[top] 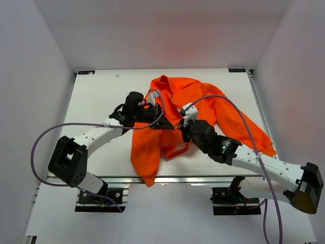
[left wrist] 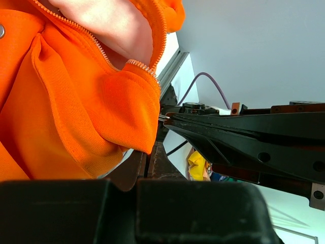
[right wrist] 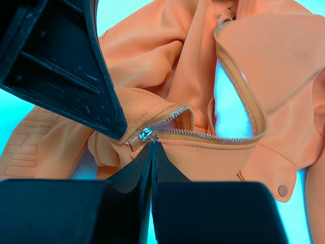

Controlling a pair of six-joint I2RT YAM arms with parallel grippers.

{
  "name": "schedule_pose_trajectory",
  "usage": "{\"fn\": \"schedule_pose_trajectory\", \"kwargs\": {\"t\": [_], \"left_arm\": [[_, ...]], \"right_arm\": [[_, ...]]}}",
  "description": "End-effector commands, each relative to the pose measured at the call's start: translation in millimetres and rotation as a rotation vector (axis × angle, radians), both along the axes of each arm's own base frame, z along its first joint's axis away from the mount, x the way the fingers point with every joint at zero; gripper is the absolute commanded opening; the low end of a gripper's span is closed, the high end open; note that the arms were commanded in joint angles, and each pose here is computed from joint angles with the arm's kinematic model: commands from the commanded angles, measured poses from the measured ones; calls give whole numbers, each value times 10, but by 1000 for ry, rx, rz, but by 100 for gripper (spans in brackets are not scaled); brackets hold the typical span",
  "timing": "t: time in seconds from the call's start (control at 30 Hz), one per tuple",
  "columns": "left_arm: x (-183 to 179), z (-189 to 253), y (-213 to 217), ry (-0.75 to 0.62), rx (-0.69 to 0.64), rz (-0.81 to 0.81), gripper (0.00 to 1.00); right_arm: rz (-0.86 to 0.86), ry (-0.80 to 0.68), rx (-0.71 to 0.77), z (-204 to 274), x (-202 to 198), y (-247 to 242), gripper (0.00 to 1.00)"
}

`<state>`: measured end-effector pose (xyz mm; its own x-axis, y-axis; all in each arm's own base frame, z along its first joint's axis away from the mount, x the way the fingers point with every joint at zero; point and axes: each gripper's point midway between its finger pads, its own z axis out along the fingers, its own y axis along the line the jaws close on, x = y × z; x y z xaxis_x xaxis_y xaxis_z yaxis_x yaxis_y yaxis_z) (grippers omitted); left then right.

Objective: Zip up the jacket

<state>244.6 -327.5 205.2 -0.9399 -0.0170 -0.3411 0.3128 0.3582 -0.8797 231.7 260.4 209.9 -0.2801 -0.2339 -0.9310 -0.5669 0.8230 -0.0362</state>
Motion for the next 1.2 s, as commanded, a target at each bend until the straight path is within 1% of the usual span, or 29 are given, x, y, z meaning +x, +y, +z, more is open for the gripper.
{"fn": "schedule_pose_trajectory", "kwargs": {"t": [0.0, 0.2, 0.27, 0.33, 0.4, 0.43, 0.5, 0.77, 0.87, 0.93, 0.97, 1.17], "left_arm": [[-73, 237, -4, -63, -47, -34, 0], [-67, 262, -7, -66, -49, -32, 0], [-65, 274, -6, -68, -49, -30, 0], [-65, 265, -4, -65, -47, -29, 0], [-60, 273, -6, -67, -48, -27, 0], [-62, 268, -5, -64, -48, -27, 0], [-53, 276, -10, -66, -49, -25, 0], [-55, 272, -6, -65, -47, -24, 0], [-60, 275, -5, -66, -49, -25, 0], [-64, 293, -5, -69, -52, -26, 0], [-65, 298, -4, -70, -53, -26, 0], [-77, 234, 16, -56, -34, -20, 0]], "right_arm": [[-22, 18, 9, -54, 17, -17, 0], [-36, 24, 9, -105, 33, -45, 0], [-27, 23, 18, -108, 31, -26, 2], [-12, 25, 20, -119, 15, -7, 7], [-8, 24, 22, -131, 18, 1, 8], [-1, 28, 22, -146, 10, 12, 11], [3, 30, 24, -162, 10, 22, 11], [28, 30, 51, -181, -17, 46, 17], [21, 33, 52, -191, -7, 41, 15], [-3, 18, 78, -133, 39, 39, 3], [-14, 15, 81, -122, 53, 25, 0], [-18, -21, 78, -21, 77, -12, 0]]}}
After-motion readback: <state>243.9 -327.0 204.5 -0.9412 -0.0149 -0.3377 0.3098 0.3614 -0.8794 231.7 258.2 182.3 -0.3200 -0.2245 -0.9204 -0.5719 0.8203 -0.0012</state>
